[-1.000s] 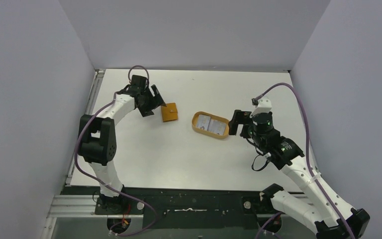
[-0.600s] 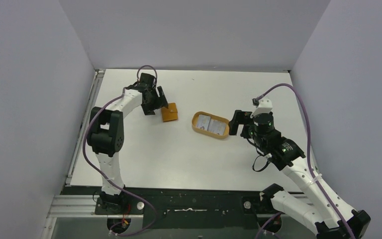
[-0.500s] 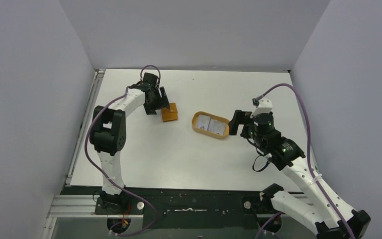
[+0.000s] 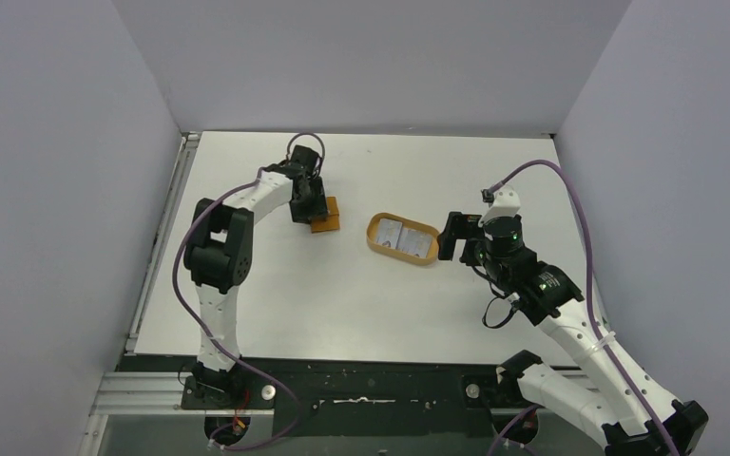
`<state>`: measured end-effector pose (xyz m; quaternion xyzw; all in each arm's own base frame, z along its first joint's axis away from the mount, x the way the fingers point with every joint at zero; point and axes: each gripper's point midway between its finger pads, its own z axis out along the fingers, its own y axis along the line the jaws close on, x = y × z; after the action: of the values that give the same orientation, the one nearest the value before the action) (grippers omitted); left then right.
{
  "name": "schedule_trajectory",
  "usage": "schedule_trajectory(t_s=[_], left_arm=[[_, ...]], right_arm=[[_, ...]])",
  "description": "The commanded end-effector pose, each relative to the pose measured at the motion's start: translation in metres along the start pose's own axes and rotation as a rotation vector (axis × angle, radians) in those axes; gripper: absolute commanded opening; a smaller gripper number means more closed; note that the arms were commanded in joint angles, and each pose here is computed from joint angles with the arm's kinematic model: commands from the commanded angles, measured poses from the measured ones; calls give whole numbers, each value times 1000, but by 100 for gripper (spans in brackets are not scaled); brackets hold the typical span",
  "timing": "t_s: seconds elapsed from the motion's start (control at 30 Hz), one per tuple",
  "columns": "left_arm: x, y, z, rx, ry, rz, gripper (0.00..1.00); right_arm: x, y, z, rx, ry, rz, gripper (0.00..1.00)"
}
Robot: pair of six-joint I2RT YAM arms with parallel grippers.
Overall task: Put the credit cards into the card holder
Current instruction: Move the card holder to the center of the board, then open the card holder at the center of the board.
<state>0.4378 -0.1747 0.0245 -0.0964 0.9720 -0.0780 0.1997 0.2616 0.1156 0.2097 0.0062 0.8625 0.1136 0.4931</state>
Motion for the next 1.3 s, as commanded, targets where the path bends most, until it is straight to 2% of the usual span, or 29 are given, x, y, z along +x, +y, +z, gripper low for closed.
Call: schedule_trajectory(t_s=[0.0,0.1,0.23,0.53,0.8,0.9,1.0,1.07,1.13,1.27], left_arm=[[9,2,-1,-32,-6,66,39],[20,-1,-3,-29,-3,88,30],[39,-6,-7,-30,20,101,26],[107,-5,-35,-14,83,82,24],[160,0,-87,17,58,85,24],[157,3,-111,52,9,58,30],[138,-2,-136,98,-55,39,48],[120,-6,-148,124,-96,26,55],[106,-8,-147,151,-110,-5,58],[85,-13,-122,230,-60,-110,57]], right_arm=[[-8,1,-2,-2,-30,6,98],[-5,0,-2,2,-26,5,98],[-3,-2,-1,8,-21,4,98],[-1,-2,-5,1,-18,5,98],[1,-3,-11,-8,-18,5,98],[1,-4,-13,-7,-19,4,98],[2,-3,-13,-11,-17,5,98],[4,-1,-12,-22,-12,13,98],[7,5,-10,-52,3,17,97],[18,29,-2,-166,55,28,94]])
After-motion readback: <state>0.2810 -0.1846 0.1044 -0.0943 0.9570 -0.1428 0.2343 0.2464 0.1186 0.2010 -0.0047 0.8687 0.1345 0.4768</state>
